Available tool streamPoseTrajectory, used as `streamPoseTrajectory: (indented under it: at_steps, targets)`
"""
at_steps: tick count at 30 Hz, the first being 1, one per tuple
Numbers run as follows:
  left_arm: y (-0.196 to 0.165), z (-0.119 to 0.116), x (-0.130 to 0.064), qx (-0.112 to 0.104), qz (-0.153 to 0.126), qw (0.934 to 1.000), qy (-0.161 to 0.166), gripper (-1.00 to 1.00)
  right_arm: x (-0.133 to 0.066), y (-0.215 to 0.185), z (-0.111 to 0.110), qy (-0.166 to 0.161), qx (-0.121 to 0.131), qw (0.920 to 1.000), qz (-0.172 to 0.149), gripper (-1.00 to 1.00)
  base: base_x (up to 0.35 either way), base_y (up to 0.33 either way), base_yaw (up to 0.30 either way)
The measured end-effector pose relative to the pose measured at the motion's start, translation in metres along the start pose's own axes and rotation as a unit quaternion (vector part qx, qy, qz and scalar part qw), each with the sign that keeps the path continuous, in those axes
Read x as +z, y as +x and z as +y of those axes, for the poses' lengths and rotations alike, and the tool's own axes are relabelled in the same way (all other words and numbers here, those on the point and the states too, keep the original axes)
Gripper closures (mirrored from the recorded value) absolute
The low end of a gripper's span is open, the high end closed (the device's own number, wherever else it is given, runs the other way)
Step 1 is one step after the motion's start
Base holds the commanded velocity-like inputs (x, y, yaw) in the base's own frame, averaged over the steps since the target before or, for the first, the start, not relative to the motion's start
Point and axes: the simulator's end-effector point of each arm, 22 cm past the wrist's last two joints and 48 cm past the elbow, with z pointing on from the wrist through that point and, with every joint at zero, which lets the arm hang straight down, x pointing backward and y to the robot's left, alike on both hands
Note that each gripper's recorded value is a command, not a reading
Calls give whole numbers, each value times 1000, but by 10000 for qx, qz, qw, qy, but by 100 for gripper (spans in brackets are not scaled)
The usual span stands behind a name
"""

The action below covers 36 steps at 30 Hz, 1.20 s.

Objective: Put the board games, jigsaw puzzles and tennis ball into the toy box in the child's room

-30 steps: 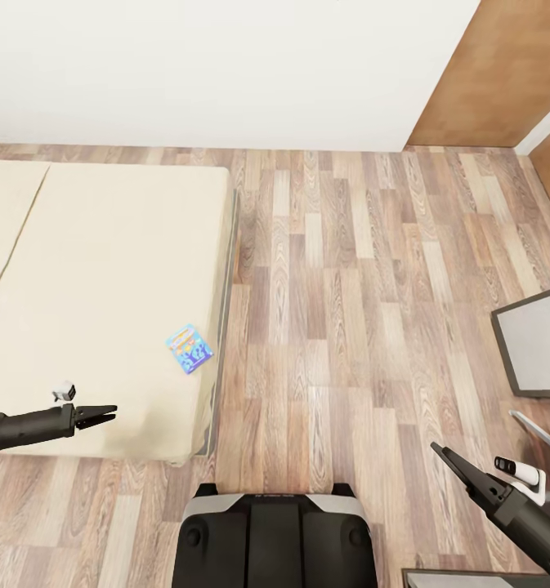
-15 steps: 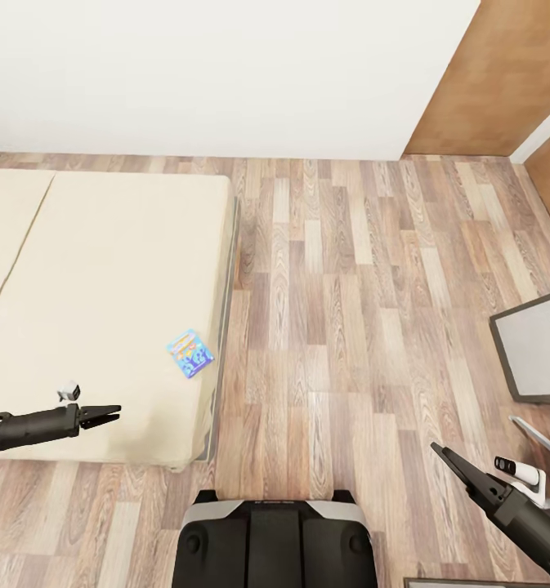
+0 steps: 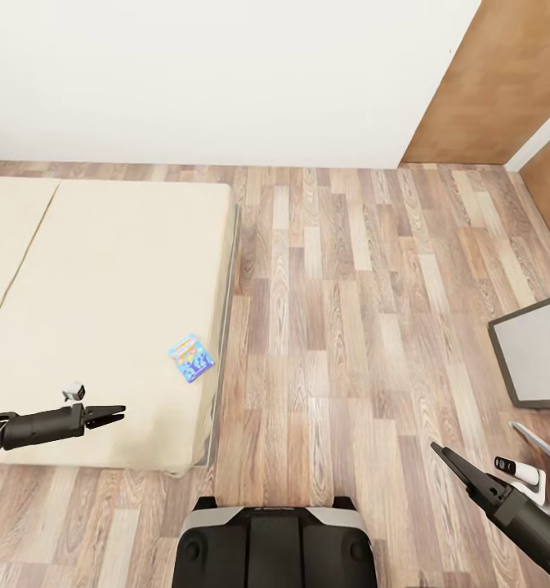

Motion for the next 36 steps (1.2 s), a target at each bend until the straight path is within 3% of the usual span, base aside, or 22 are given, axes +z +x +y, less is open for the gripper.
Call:
streamPoseTrajectory:
  at_steps: [36]
  targets:
    - [-13,-27,-9,250,-123,9996,81,-100,-1,-10,22,-211,-188,9995,-104,-100,0,0,0]
